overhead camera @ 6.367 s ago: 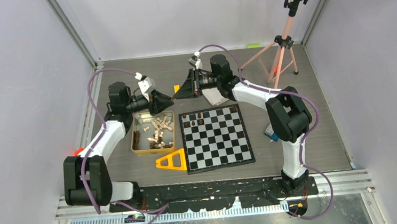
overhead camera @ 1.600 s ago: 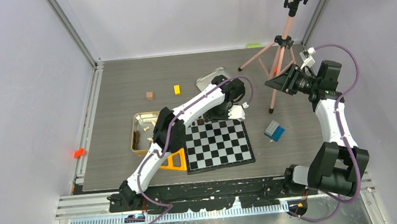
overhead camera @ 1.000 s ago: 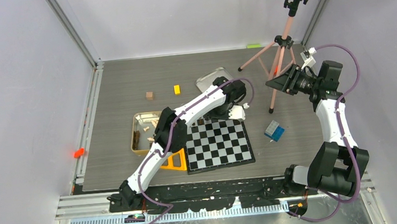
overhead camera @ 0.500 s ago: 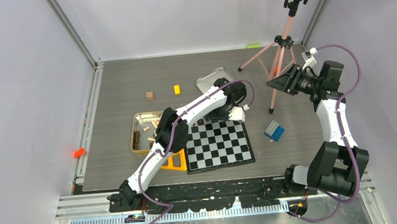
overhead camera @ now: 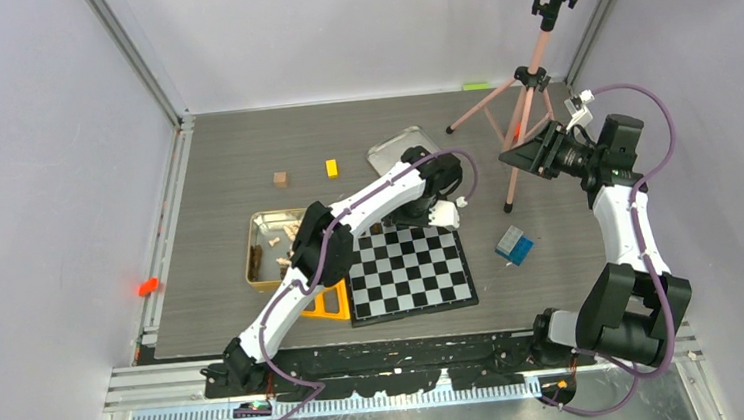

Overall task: Set up the chess pieces on the board
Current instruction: Place the chess piece on the chessboard, then adjust the chess piece on the chessboard.

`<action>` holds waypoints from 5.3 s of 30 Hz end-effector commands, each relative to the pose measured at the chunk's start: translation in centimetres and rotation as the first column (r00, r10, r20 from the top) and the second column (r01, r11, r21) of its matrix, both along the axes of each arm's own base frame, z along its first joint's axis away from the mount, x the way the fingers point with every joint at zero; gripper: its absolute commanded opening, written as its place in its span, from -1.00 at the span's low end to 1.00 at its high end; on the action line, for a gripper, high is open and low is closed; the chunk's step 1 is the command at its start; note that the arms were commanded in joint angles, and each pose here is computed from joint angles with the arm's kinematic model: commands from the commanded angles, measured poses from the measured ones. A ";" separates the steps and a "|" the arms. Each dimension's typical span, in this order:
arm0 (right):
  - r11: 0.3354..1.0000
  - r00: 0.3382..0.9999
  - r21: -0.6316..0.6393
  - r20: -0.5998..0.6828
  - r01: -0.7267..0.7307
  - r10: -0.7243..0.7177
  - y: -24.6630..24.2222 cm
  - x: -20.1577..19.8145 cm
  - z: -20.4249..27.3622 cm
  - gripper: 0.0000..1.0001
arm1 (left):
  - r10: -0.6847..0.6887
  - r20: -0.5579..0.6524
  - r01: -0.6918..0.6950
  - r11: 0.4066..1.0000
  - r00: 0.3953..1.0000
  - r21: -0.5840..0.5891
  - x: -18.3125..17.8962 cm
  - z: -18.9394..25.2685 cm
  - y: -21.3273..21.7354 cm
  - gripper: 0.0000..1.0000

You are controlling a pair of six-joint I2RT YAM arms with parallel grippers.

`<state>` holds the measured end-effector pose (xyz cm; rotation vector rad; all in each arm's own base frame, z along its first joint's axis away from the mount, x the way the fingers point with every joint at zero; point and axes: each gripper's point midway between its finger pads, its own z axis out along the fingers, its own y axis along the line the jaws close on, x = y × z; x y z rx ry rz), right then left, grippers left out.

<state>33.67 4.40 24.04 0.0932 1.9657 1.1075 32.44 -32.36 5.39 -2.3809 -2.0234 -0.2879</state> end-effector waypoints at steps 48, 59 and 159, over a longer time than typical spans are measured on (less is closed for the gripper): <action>1.000 1.000 0.017 0.017 -0.021 0.021 -0.2 0.0 0.1 -0.08 | -0.018 -0.019 0.019 0.999 1.000 0.039 -1.7 1.9 0.8 -0.58; 1.000 1.000 0.020 0.016 -0.023 0.023 -0.2 0.0 0.1 -0.09 | 0.024 0.106 -0.014 0.996 0.994 -0.093 0.4 4.1 -1.3 -0.34; 0.311 0.668 -0.712 -0.291 -0.629 0.685 25.3 -1.2 -17.4 -0.24 | 0.759 -0.316 -0.698 0.242 0.568 -0.674 1.4 11.1 23.8 0.08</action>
